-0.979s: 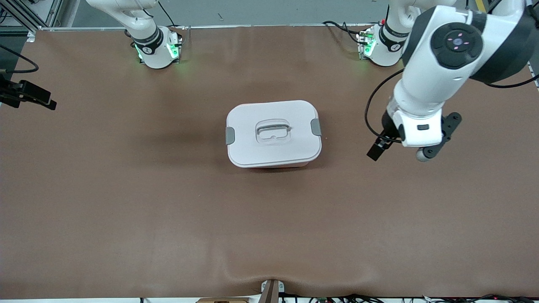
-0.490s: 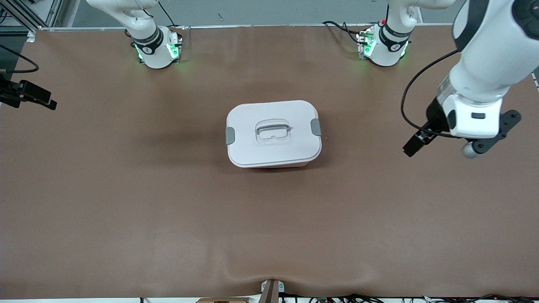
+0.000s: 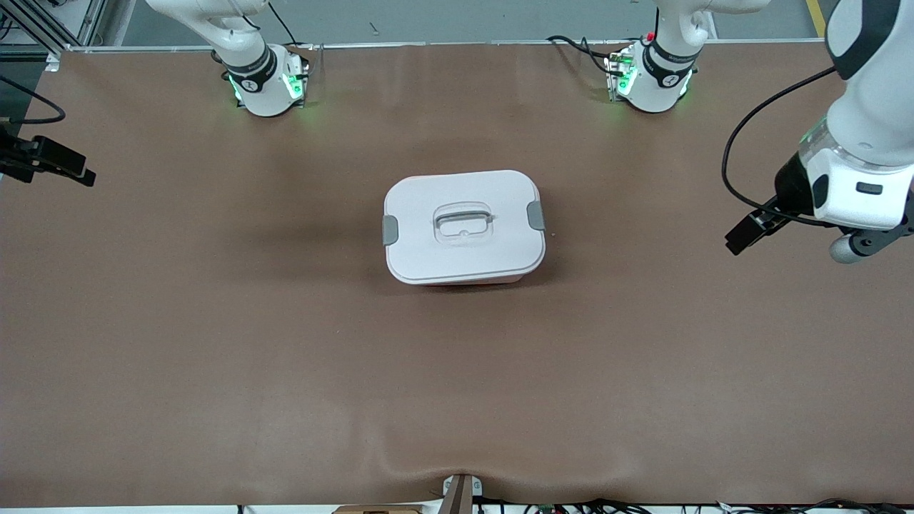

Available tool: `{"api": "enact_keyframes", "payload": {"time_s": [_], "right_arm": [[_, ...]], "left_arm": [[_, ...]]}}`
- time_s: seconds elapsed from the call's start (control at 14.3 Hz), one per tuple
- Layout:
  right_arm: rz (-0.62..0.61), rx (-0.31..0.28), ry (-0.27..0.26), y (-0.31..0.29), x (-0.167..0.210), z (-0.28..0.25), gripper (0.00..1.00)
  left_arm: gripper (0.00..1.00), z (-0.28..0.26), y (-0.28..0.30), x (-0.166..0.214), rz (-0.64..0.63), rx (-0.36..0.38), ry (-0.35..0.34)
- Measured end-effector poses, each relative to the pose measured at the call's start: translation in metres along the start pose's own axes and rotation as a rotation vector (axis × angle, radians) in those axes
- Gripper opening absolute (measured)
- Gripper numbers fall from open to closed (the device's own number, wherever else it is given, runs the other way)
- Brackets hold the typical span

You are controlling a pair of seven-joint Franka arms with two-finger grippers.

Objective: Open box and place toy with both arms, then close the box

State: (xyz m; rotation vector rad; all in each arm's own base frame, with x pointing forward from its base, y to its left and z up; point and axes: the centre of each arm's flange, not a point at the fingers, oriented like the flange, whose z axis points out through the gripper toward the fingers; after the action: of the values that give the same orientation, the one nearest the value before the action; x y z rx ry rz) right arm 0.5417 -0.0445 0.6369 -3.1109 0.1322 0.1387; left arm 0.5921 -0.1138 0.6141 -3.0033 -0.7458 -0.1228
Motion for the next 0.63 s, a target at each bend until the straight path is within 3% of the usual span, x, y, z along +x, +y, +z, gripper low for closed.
{"api": "enact_keyframes", "payload": {"time_s": [0.63], "right_arm": [[-0.008, -0.001, -0.004, -0.004, -0.001, 0.0, 1.0]], "left_arm": [[1.0, -0.028, -0.044, -0.001, 0.187, 0.016, -0.029]]}}
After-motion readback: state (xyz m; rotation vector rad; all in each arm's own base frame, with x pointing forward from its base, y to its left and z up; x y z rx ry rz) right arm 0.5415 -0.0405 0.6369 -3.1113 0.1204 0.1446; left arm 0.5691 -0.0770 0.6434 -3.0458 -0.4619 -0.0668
